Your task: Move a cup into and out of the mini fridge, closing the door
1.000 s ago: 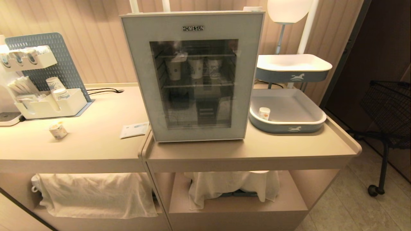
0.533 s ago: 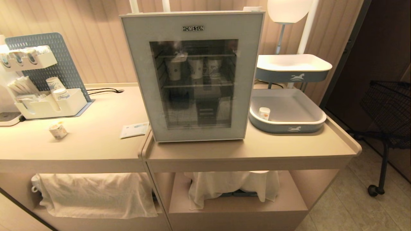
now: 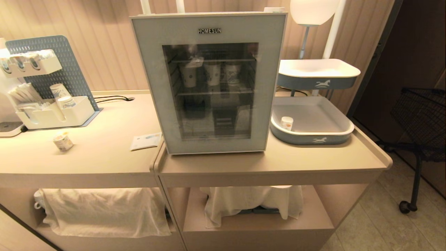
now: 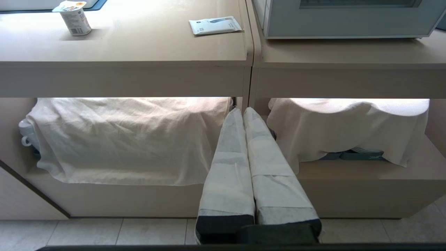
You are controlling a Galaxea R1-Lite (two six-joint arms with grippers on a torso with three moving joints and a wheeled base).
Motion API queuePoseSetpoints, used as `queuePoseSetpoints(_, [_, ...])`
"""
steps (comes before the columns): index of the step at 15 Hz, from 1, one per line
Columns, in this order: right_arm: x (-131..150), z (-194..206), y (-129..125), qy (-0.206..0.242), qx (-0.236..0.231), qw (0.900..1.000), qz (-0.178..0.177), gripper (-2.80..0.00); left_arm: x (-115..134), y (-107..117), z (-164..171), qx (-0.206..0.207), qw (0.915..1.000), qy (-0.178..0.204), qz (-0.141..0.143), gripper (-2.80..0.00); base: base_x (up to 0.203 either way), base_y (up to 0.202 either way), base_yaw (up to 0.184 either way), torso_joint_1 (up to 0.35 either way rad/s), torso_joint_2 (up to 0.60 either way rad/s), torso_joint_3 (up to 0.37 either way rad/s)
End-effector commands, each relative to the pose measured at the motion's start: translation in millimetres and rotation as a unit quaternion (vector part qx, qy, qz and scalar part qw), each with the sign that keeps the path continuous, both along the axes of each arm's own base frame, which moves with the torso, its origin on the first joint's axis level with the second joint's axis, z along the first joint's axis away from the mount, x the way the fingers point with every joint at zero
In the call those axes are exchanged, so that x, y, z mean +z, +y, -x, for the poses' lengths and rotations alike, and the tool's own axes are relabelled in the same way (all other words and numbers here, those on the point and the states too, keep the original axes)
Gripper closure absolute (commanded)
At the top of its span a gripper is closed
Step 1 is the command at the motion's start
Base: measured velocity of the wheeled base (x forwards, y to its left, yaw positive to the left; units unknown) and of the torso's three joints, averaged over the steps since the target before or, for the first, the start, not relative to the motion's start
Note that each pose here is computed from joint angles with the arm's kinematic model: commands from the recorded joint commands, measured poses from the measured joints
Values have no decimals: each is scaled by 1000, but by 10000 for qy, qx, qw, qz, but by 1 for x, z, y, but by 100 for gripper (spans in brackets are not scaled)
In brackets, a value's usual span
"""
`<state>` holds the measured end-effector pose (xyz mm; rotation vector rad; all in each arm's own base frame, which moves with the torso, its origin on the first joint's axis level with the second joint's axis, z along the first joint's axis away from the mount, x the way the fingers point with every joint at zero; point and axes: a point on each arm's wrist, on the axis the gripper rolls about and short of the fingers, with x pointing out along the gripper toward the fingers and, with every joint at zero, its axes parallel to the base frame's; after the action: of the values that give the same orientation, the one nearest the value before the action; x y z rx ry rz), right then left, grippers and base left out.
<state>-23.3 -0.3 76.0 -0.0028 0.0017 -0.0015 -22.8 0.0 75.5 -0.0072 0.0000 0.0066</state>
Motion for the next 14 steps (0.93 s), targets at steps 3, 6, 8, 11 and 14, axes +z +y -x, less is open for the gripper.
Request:
queuePoseSetpoints(3, [0,0,0,7,0,10000,2,0,0,0,0,2,10000,8,2,0,0,0,0,0,0,0])
queuePoseSetpoints(6, [0,0,0,7,0,10000,2,0,0,0,0,5,10000,8,2,0,0,0,0,0,0,0])
queuePoseSetpoints(8, [0,0,0,7,0,10000,2,0,0,0,0,5,10000,8,2,0,0,0,0,0,0,0])
queuePoseSetpoints(11, [0,0,0,7,0,10000,2,0,0,0,0,5,10000,8,2,0,0,0,0,0,0,0])
queuePoseSetpoints(14, [0,0,0,7,0,10000,2,0,0,0,0,5,10000,8,2,0,0,0,0,0,0,0])
